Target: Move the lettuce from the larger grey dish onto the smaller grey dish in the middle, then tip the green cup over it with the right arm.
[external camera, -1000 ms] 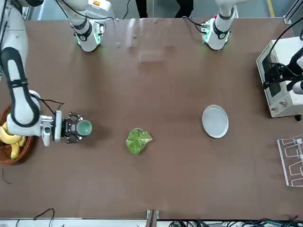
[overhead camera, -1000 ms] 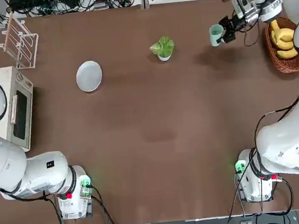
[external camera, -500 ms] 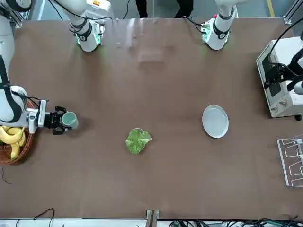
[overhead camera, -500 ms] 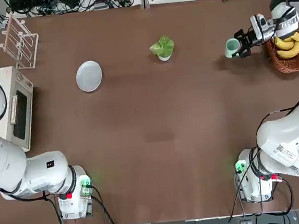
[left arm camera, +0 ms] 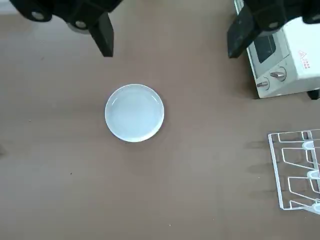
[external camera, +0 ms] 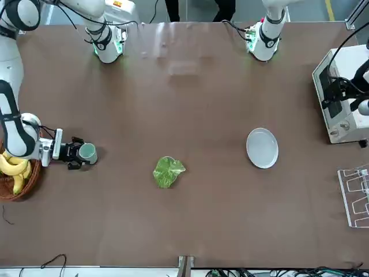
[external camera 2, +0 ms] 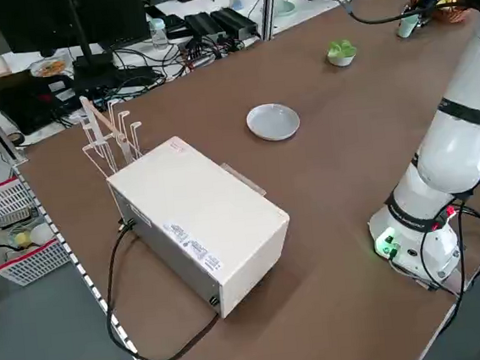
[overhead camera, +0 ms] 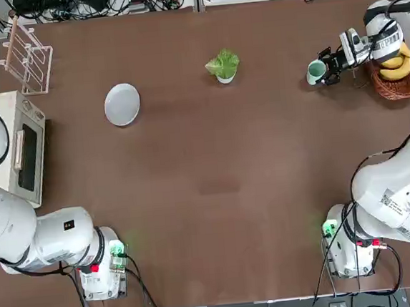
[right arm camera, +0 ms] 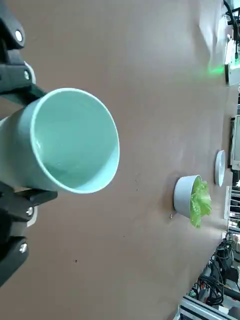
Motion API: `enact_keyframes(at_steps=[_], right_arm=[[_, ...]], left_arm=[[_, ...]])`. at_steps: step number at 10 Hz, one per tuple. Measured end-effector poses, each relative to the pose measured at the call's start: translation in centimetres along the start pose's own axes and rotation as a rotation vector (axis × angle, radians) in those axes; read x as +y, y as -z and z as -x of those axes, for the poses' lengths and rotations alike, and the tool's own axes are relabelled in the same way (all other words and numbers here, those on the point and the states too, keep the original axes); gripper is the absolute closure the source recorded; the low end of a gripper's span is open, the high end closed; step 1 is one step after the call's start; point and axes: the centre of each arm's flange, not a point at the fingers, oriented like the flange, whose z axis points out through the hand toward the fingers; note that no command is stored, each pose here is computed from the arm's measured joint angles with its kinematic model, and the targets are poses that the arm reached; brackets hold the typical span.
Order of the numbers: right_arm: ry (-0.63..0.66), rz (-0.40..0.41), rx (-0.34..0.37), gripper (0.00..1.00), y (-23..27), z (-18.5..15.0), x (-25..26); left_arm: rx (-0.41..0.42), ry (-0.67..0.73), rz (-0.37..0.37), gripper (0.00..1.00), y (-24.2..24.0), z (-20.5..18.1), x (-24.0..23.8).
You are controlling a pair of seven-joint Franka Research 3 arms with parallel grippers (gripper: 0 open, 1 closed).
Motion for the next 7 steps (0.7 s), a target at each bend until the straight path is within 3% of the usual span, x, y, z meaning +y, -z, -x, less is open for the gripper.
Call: enact_keyframes(at_steps=[3,4,7], right_arm=[[-0.004,0.004,-0.005,0.18,-0.09,0.15,0.13],[-0.008,0.004,-0.004,0.03,-0.14,0.22,0.11],[-0.015,0.007,-0.007,0.00,0.12,0.35,0.09]], left_arm=[[0.000,0.000,0.000,0.00,0.00,0.00,-0.01],[0.000,0.000,0.000,0.00,0.00,0.00,-0.02],[0.000,0.001,0.000,0.00,0.00,0.00,-0.07]])
